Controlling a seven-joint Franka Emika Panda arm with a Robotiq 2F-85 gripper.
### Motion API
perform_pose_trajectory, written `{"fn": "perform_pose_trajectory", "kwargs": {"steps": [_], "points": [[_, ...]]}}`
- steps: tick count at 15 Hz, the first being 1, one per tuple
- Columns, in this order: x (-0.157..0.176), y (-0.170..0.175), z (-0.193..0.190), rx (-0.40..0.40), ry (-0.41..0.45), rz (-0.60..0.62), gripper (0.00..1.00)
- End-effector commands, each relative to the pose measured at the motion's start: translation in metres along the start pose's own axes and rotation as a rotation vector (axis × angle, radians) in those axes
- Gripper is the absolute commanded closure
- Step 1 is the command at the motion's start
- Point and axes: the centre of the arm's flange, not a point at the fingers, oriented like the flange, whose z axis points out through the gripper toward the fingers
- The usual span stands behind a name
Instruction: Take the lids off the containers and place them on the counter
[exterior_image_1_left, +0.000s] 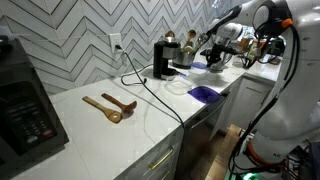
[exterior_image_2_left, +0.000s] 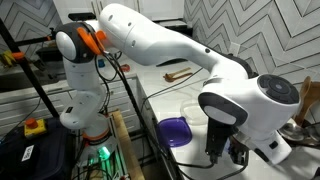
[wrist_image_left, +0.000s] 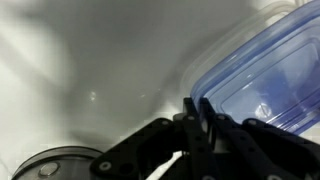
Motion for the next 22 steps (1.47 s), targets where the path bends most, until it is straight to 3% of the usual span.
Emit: {"fn": "perform_pose_trajectory", "kwargs": {"steps": [1,12,16,22], "points": [[-0.026,0.005,-0.018,-0.032,-0.019,-0.023,0.98],[-0.098,0.096,-0.041,-0.204,-0.066,0.025,0.98],[-0.101,0.12,-0.023,-0.235,-0.082,0.065,0.98],[-0.086,0.115,0.023,-0.244,-0.066,0.061,0.98]]}}
